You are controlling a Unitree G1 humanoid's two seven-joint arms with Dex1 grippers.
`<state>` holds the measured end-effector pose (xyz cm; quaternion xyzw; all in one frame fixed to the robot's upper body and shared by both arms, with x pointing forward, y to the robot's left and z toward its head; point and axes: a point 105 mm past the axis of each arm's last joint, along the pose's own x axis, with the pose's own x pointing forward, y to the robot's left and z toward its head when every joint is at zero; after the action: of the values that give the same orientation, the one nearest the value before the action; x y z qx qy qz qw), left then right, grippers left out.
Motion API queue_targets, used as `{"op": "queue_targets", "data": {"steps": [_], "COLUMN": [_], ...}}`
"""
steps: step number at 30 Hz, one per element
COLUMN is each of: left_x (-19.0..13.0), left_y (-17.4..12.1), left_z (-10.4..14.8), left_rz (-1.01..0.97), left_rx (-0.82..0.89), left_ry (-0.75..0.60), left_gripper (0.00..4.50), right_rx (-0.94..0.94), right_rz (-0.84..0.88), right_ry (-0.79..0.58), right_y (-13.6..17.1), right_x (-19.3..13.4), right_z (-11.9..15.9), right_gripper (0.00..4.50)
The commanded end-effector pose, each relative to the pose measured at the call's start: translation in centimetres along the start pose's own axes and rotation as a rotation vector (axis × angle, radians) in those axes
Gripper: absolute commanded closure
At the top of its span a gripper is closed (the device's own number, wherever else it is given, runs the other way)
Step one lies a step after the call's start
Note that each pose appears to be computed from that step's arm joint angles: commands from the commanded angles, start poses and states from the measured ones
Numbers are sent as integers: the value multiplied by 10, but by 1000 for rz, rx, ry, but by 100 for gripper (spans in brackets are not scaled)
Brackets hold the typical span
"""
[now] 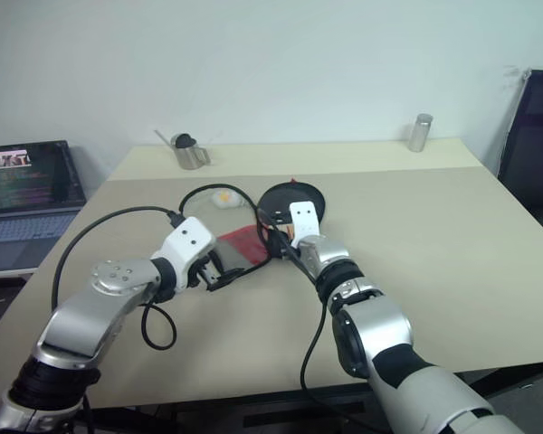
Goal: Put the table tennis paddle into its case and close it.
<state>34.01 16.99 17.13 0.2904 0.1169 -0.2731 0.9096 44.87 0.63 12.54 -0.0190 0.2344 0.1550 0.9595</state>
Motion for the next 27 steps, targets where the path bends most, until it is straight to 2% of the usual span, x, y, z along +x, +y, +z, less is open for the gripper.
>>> {"op": "queue_targets", "data": {"steps": [1,4,5,16,27], "left_x": [-2,-3,-3,-3,-2], "left_y": [3,3,3,4,5], "left_z": [10,10,9,4,5], "left_rz": [16,18,18,20,20], "left_rx": [20,19,19,14,17], "left_ry": [-36,-35,-34,-10,-6], "left_gripper": [0,0,0,0,0], "right_rx": [-16,-14,-13,-23,30], "right_rz": [0,0,1,13,-47], "right_ry": [-31,-47,-53,-140,-152], "right_y": [2,2,2,2,-6], "right_x": [-2,-4,-4,-12,-13], "right_z": [10,16,18,49,51], "right_gripper": [197,306,312,311,311]}}
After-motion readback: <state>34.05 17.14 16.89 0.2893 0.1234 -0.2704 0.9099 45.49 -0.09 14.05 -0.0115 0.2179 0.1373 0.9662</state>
